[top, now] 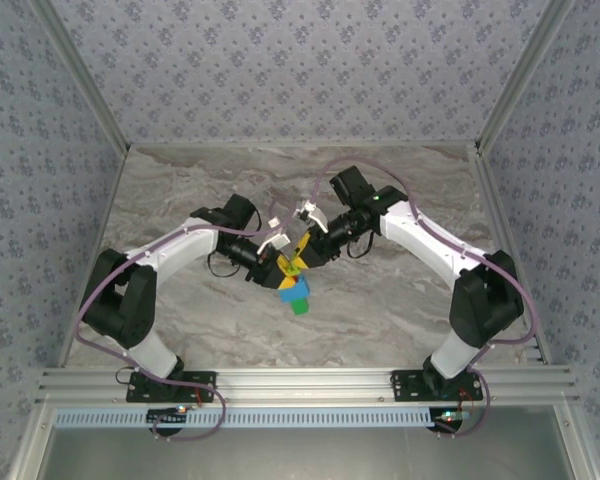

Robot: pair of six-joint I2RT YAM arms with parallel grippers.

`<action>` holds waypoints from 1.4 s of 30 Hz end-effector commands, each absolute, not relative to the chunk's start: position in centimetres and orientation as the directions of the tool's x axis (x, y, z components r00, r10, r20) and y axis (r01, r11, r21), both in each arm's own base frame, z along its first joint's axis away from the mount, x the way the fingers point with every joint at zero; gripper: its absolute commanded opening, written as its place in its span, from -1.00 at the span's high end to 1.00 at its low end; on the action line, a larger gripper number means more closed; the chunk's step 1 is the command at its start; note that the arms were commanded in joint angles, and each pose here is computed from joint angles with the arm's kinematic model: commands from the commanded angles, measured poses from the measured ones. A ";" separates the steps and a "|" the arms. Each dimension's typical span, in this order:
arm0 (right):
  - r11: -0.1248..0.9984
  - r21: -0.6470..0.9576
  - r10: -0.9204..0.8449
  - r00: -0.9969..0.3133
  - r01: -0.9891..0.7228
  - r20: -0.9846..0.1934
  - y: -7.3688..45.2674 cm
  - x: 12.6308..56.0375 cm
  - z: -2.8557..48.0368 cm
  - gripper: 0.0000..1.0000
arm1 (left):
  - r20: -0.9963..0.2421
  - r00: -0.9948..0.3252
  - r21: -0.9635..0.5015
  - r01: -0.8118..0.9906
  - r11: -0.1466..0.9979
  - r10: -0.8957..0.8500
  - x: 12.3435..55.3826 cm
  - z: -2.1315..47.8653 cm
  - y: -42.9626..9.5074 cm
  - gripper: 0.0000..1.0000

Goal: Assemble a carrot with lego

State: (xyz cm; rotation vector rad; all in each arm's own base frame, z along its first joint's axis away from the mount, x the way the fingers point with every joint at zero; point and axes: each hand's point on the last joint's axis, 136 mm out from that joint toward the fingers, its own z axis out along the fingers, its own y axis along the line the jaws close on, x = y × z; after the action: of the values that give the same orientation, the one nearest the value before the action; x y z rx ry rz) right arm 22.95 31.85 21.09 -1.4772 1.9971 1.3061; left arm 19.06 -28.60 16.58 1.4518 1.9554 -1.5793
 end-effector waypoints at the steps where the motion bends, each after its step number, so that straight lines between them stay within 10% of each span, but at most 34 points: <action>1: -0.007 0.521 -0.601 -0.413 -0.854 -0.684 31.8 21.5 21.2 0.63 | -0.730 -0.462 -0.582 0.807 -0.104 0.503 19.3 18.0 -28.7 0.76; 42: 0.038 0.569 -0.671 -0.443 -0.822 -0.595 31.2 20.8 17.4 0.63 | -0.750 -0.433 -0.524 0.850 -0.049 0.500 19.9 18.5 -28.6 0.83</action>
State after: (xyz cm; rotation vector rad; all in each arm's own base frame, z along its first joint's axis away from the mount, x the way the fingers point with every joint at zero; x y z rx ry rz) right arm 22.41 32.26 19.68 -1.5460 1.9910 1.3505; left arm 19.14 -28.20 15.70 1.4414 2.0530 -1.4903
